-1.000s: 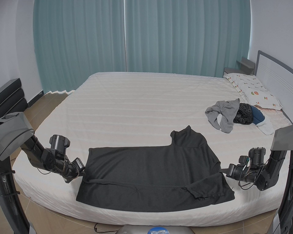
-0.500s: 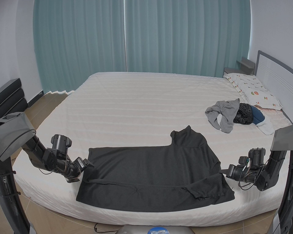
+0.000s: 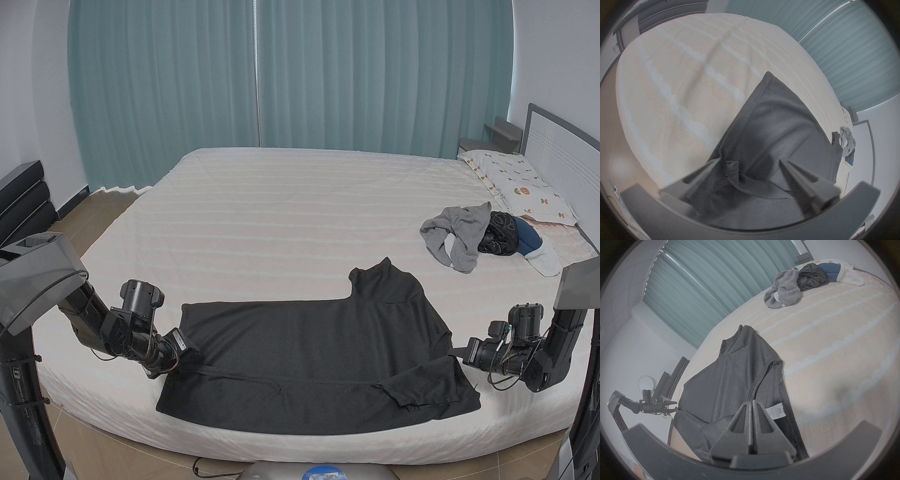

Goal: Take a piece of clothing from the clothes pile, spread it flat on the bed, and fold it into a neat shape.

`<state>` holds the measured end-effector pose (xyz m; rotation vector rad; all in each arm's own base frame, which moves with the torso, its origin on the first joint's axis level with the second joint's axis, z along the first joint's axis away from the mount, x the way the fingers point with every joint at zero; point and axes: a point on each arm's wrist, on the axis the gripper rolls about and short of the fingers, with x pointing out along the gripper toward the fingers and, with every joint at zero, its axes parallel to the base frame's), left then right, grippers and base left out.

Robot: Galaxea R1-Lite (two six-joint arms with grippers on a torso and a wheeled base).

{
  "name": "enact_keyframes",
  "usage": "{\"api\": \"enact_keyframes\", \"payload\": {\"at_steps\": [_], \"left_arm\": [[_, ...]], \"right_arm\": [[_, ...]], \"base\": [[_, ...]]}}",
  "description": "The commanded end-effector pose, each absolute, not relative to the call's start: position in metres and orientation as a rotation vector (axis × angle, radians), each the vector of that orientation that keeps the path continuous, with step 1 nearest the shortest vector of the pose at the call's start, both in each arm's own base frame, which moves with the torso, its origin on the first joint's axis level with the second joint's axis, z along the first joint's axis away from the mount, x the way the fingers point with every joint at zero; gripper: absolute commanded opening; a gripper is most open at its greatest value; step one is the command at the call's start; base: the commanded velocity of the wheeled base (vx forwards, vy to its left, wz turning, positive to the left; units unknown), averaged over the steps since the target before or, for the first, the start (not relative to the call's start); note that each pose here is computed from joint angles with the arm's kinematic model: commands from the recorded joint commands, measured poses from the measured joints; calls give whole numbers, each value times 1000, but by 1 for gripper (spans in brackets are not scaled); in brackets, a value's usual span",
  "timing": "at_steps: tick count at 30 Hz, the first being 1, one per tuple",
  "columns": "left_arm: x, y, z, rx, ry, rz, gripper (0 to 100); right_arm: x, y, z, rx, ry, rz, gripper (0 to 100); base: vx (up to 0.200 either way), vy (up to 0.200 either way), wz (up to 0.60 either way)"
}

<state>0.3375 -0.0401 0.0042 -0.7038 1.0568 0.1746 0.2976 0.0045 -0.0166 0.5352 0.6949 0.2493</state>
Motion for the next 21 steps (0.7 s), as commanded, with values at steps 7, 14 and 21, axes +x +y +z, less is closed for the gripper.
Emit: {"api": "enact_keyframes", "payload": {"at_steps": [7, 14, 21], "left_arm": [[331, -34, 5, -689, 1054, 229, 0], [317, -31, 26, -697, 1016, 219, 0], [301, -30, 41, -699, 995, 208, 0]], "right_arm": [[298, 4, -17, 537, 695, 249, 0], [293, 5, -8, 536, 675, 255, 0], [292, 10, 14, 518, 600, 292, 0]], "base": [[0, 0, 0], [0, 0, 0], [0, 0, 0]]}}
